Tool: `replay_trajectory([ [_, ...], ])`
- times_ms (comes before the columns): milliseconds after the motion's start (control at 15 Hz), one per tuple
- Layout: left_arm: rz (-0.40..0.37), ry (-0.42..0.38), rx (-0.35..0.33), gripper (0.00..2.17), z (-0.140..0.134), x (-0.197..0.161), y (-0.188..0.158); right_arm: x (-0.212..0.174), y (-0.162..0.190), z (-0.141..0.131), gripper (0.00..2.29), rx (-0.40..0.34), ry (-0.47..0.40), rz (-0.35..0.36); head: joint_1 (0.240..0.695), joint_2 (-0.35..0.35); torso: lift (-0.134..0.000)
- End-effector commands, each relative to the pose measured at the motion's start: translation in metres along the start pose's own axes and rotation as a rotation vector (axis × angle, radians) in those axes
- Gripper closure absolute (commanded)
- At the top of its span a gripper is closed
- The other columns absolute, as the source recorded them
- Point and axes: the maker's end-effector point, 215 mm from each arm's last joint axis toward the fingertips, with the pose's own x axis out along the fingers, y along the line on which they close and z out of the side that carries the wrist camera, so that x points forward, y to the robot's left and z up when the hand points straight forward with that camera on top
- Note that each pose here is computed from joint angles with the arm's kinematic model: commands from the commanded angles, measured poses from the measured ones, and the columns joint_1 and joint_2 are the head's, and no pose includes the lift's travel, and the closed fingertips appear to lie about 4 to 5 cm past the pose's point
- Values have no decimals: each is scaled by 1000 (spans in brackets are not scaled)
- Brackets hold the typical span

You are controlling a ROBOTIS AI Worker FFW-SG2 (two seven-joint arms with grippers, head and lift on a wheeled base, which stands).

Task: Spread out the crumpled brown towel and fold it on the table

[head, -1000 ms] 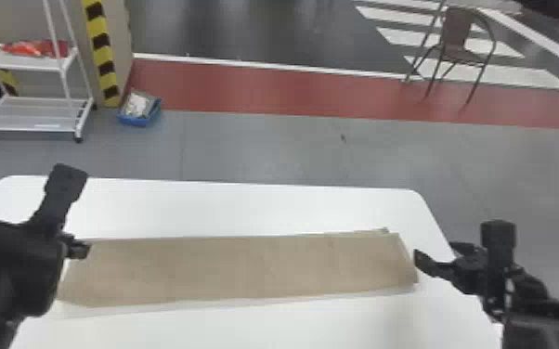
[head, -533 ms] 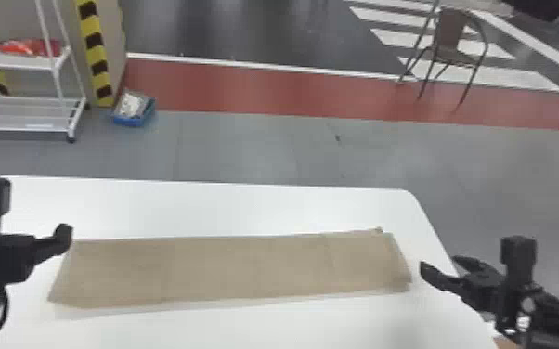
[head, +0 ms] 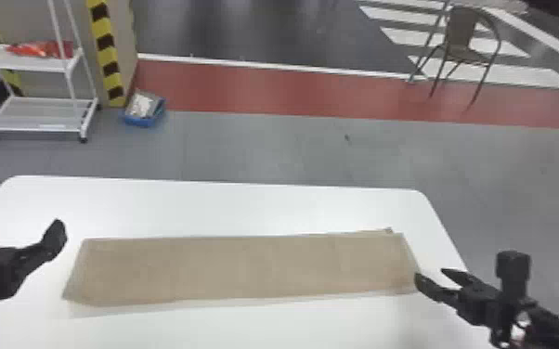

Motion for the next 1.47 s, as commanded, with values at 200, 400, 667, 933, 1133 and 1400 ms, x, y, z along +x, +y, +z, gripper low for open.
replay_trajectory([
  [200, -4, -24, 4, 120, 7, -4, -1, 24, 14, -5, 505, -27, 44, 23, 695, -185, 0],
  [400, -4, -31, 6, 120, 11, -8, -1, 23, 14, -12, 532, -23, 66, 29, 695, -176, 0],
  [667, -6, -33, 14, 120, 13, -8, -4, 6, 23, -27, 1200, 21, 97, 81, 695, -174, 0],
  [933, -9, -39, 20, 117, 16, -10, -6, -18, 19, -40, 1204, 47, 96, 79, 695, -179, 0],
  [1133, -11, -35, 21, 120, 14, -10, -8, -37, 7, -42, 1204, 54, 91, 68, 695, -196, 0],
  [1400, -34, -28, 30, 117, 11, -10, -23, -37, 1, -20, 481, 21, 40, 57, 695, -224, 0],
])
